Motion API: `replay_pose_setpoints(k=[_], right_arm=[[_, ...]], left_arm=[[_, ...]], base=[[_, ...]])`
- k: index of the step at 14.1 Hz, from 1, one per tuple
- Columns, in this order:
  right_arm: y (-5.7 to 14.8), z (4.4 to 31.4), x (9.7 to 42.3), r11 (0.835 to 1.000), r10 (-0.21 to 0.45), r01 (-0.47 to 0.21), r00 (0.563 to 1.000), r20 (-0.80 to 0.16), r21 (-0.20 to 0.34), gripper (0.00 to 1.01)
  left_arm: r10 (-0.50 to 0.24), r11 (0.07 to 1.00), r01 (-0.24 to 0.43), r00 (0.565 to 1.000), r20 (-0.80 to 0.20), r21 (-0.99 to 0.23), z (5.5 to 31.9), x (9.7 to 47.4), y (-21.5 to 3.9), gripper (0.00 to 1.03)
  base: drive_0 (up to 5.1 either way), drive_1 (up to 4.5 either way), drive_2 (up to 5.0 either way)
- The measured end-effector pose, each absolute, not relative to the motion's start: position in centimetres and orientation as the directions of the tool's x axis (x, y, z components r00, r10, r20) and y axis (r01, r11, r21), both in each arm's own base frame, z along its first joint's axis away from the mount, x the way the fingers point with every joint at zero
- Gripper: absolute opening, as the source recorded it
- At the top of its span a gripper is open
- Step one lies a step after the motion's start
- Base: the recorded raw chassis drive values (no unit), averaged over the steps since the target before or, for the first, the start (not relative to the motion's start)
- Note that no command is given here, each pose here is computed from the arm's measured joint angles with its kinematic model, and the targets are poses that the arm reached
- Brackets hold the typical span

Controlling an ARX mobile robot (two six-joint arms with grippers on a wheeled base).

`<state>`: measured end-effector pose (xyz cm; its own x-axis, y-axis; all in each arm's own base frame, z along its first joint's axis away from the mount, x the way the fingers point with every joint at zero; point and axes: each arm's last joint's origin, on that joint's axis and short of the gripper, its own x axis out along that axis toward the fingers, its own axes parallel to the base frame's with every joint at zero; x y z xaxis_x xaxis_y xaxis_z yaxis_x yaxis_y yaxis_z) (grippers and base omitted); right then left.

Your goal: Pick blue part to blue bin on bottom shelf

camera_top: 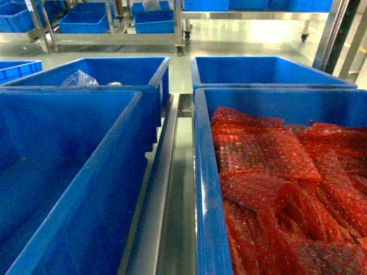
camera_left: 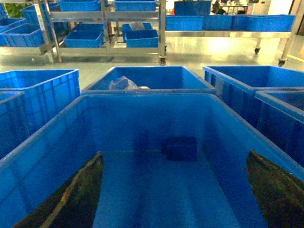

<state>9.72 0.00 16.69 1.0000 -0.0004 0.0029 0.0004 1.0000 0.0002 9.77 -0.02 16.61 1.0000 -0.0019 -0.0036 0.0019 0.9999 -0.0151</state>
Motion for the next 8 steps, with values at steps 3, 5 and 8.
replay_pose_setpoints(k=[3, 5, 8], right_arm=[[0.00, 16.69, 9.72, 1.000, -0.001, 0.001, 1.000, 0.003, 0.000, 0.98], [0.00, 16.69, 9.72, 1.000, 0.000, 0.000, 1.000, 0.003, 0.000, 0.98], [0.00, 16.69, 9.72, 1.000, 0.000, 0.000, 1.000, 0.003, 0.000, 0.98]], left_arm=[[-0.002, 1.000, 0.001, 1.000, -0.004, -0.014, 16.60, 9.77, -0.02, 0.98], [-0.002, 1.000, 0.002, 1.000, -0.004, -0.014, 16.61, 9.77, -0.02, 0.98], [-0.002, 1.000, 0.002, 1.000, -0.004, -0.014, 16.61, 9.77, -0.02, 0.98]], base=[[0.0, 0.00, 0.0], [0.0, 0.00, 0.0], [0.0, 0.00, 0.0]])
